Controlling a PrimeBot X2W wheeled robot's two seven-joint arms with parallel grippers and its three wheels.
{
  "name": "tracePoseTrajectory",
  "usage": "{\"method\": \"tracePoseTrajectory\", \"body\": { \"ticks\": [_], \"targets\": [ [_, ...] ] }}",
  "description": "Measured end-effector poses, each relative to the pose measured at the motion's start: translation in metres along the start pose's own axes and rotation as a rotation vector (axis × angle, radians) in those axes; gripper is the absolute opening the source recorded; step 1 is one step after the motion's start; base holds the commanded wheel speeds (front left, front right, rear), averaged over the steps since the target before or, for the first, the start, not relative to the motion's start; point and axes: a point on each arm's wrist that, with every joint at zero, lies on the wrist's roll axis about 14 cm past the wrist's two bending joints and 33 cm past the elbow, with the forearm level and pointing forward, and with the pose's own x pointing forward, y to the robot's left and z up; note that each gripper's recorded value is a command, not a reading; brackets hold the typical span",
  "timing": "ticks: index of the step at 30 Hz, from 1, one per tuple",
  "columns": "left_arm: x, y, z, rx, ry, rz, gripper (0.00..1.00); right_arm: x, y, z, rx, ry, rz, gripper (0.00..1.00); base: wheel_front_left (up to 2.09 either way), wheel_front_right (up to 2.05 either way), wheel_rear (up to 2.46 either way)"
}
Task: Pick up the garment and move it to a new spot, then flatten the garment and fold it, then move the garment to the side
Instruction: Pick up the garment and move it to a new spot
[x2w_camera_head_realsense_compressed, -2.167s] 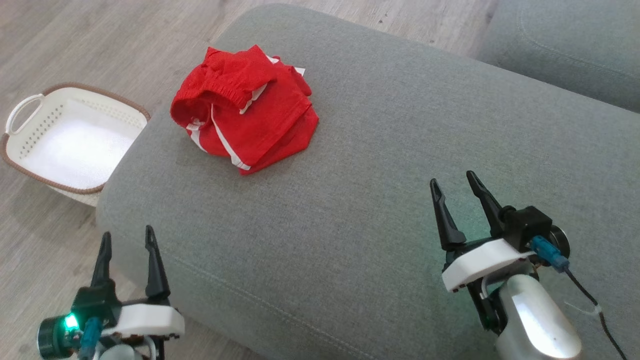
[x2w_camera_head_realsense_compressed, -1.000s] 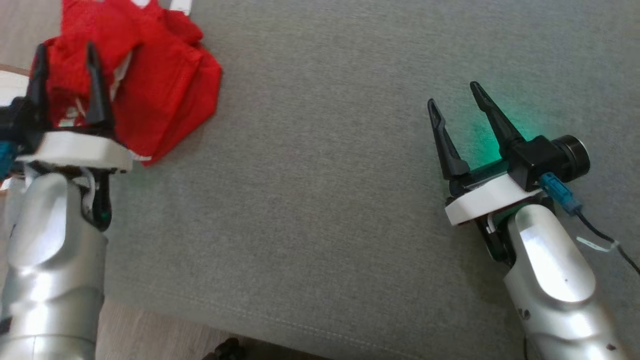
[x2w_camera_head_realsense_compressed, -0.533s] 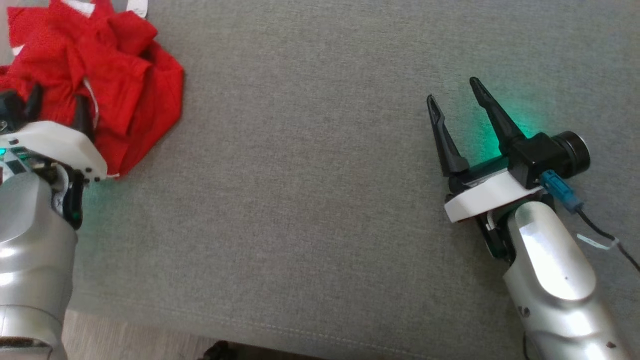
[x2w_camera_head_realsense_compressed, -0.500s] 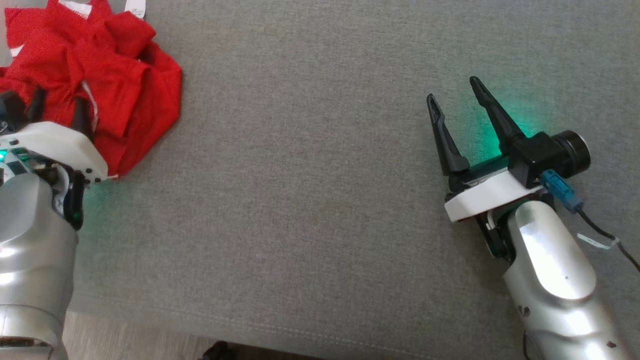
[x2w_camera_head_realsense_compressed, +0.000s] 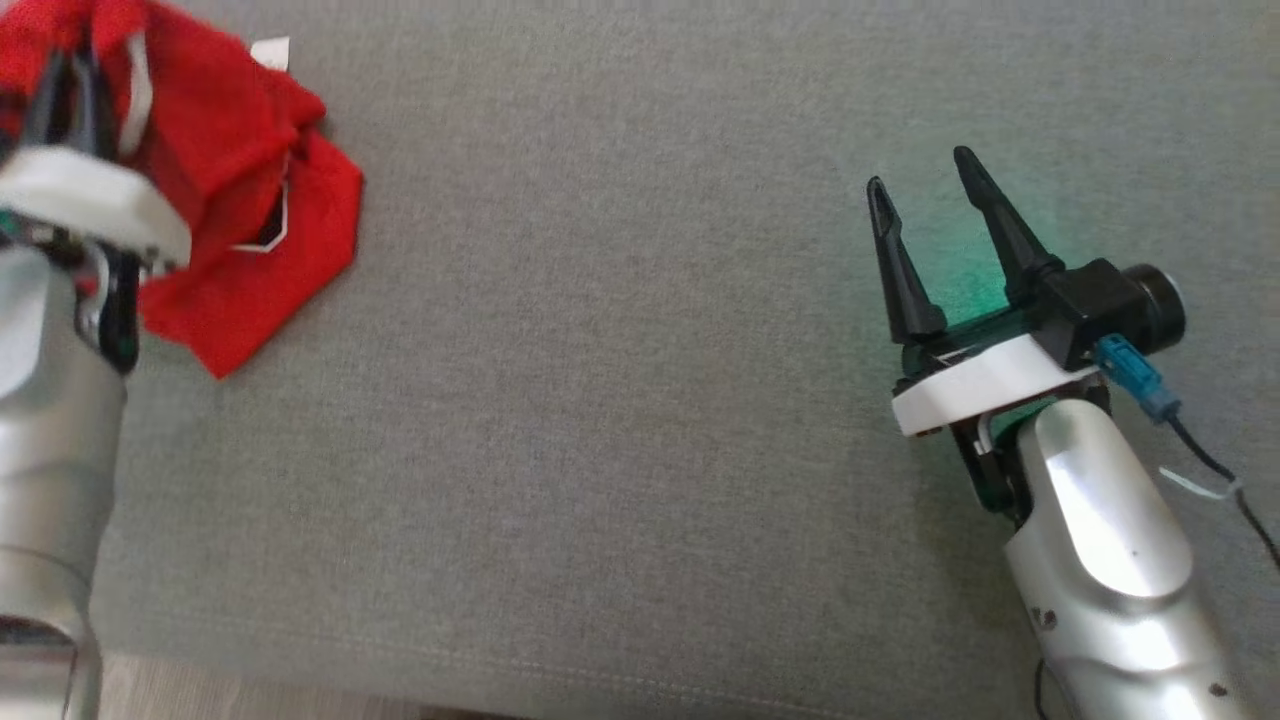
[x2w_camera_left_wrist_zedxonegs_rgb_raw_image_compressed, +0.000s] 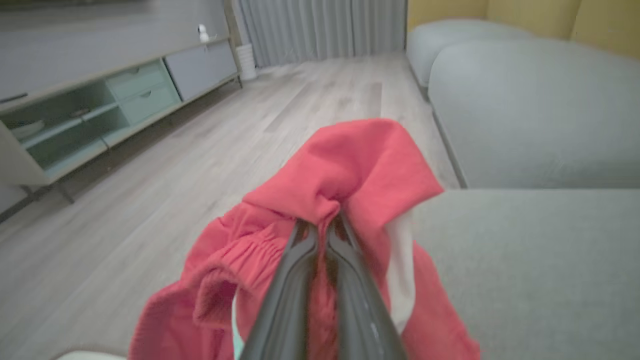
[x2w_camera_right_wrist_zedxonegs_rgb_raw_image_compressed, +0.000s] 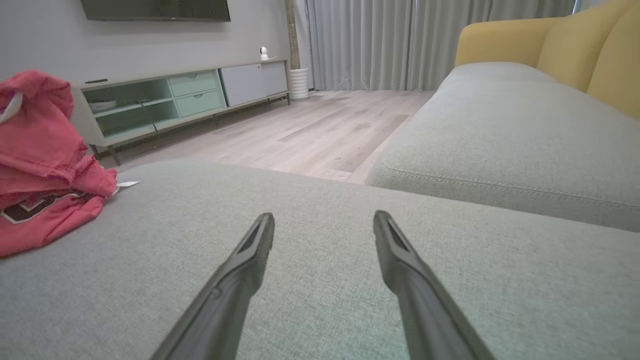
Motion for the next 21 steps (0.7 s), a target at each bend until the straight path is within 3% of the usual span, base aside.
{"method": "tracePoseTrajectory", "body": {
  "ticks": [7, 15, 21],
  "targets": [
    [0.007, -0.059, 0.090, 0.045, -0.250, -0.162, 0.00, -0.024, -0.008, 0.017, 0.002, -0.021, -0.055, 1.00, 0.00, 0.00, 0.00],
    [-0.012, -0.196, 0.152, 0.006, -0.451, -0.482, 0.00, -0.064, -0.041, 0.038, 0.000, -0.053, -0.179, 1.00, 0.00, 0.00, 0.00],
    [-0.052, -0.308, 0.146, -0.090, -0.450, -0.746, 0.00, -0.101, -0.065, 0.047, -0.003, -0.068, -0.282, 1.00, 0.00, 0.00, 0.00]
  ]
}}
